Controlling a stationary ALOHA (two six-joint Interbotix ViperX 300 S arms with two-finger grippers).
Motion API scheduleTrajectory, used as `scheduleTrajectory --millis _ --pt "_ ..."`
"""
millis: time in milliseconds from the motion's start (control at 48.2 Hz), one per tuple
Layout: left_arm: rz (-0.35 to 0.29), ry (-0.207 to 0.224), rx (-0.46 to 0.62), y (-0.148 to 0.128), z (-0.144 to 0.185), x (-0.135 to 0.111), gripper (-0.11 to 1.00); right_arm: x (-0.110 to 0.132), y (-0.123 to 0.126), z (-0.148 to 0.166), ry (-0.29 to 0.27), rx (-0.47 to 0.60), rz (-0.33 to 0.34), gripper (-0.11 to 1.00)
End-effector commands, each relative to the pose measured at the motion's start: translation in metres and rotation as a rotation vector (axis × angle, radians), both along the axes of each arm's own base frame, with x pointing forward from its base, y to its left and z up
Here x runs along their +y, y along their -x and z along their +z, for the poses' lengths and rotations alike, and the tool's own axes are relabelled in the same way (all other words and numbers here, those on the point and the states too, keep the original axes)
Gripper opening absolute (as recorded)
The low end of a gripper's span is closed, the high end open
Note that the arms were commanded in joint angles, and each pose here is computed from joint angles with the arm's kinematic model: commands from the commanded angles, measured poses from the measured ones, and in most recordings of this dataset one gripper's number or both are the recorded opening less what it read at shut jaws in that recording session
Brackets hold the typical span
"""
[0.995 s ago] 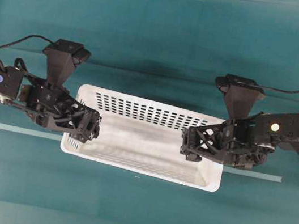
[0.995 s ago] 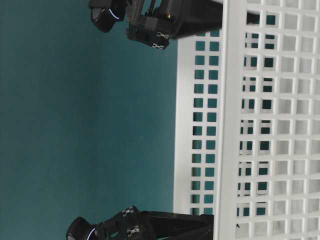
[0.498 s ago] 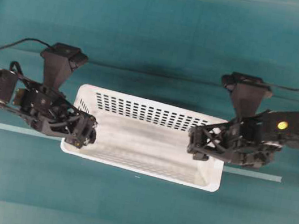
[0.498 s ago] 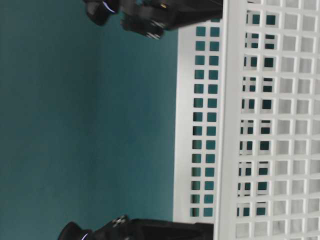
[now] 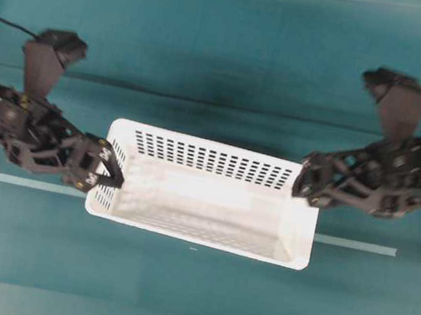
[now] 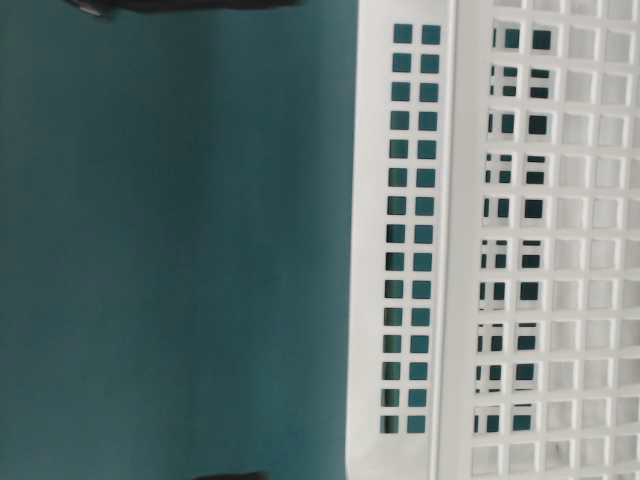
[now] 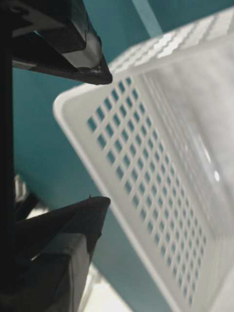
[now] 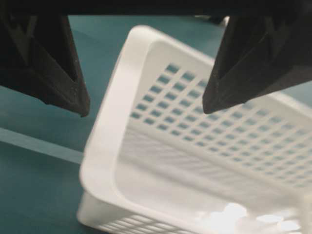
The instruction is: Lift the white basket with both hands.
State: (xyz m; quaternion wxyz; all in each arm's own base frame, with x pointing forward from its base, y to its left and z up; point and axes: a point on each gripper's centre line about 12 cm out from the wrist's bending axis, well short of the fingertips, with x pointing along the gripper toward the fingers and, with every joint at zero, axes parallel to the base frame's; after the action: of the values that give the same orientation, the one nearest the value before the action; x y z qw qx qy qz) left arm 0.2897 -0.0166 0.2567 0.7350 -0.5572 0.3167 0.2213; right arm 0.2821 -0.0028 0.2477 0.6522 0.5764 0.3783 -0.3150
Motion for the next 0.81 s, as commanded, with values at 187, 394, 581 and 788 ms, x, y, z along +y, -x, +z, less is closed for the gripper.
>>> scheduleTrajectory --millis 187,394,581,788 --pt "-0.063 -0.064 -0.17 0.013 0.041 0.001 0.92 -0.004 0.012 0.03 0.126 -0.206 0.134 0.97" --pt "-0.151 -0.197 -0.319 0.026 0.067 0.004 0.92 -0.009 0.017 0.049 0.253 -0.405 0.201 0.97" --pt "-0.226 -0.339 -0.472 0.036 0.088 0.004 0.92 -0.011 0.029 0.068 0.473 -0.541 0.338 0.97" --pt "-0.315 -0.526 -0.561 0.053 0.103 0.005 0.92 -0.011 0.046 0.095 0.794 -0.688 0.497 0.97"
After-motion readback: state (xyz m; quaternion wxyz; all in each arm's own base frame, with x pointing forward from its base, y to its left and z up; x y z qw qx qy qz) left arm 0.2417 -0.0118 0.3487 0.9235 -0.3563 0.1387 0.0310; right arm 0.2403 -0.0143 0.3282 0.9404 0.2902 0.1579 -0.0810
